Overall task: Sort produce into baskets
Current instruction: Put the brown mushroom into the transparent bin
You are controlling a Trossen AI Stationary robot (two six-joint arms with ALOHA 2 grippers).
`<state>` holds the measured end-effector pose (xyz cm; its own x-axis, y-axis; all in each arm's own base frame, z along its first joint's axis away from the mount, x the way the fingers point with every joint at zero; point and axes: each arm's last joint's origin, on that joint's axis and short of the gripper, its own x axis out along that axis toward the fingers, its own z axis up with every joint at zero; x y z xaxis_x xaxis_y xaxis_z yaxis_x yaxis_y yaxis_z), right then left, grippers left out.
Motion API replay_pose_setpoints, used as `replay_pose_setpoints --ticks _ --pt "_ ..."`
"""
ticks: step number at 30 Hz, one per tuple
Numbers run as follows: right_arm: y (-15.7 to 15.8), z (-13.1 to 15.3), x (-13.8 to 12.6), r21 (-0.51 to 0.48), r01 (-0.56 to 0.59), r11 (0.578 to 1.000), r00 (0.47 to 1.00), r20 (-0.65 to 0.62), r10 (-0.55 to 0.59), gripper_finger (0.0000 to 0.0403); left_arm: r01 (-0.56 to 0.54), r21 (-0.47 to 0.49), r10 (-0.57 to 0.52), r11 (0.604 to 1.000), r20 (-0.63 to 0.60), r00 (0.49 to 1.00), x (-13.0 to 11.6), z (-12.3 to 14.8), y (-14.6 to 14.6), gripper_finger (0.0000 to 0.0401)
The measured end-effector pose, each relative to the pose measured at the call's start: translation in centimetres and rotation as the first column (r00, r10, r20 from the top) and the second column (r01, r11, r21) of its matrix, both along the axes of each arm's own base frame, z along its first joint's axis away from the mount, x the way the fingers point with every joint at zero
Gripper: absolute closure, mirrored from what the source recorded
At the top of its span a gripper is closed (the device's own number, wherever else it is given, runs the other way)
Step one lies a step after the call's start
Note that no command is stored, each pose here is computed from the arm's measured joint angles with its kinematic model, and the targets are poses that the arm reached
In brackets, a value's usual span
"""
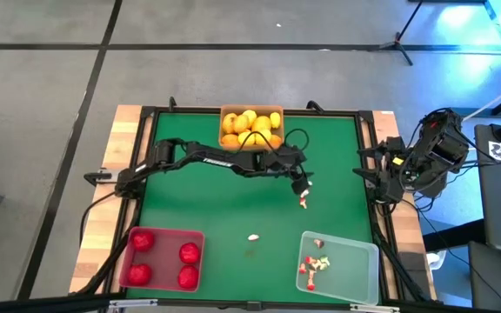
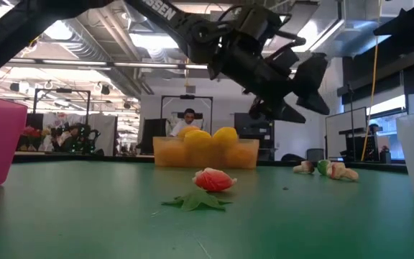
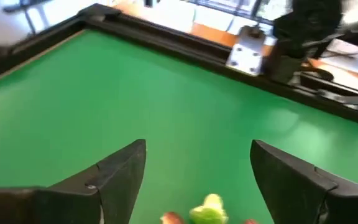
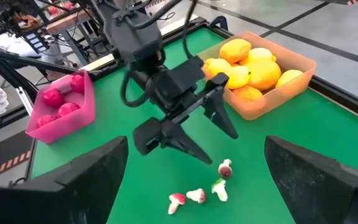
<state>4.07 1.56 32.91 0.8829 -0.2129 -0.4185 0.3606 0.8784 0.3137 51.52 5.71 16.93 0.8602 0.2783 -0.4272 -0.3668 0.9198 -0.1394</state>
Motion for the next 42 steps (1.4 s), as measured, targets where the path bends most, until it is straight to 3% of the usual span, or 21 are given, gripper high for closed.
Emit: replay_pose_setpoints --ticks 6,22,37,42 --pt "0.0 0.0 0.0 -0.006 0.000 1.000 1.000 -0.004 0.000 0.0029 -0.049 -0.056 0.047 0.997 -0.026 0.999 0.2 -3.0 1.4 0.0115" --pt "-0.2 -0.2 -0.1 -0.027 -0.005 1.000 1.000 -0.026 0.005 0.0029 -0.103 -0.128 0.094 0.986 -0.075 0.993 0.8 -9.3 0.3 0.0126" --pt "-0.3 -0.3 -0.2 -0.043 -0.011 0.999 0.999 -0.047 0.009 0.0029 -0.166 0.043 0.170 0.985 -0.163 0.972 0.5 -10.3 -3.0 0.0209" --pt "-0.3 -0.3 -0.2 -0.042 -0.011 0.999 0.999 -0.047 0.009 0.0029 -0.175 0.046 0.180 0.984 -0.161 0.970 0.4 -10.3 -3.5 0.0245"
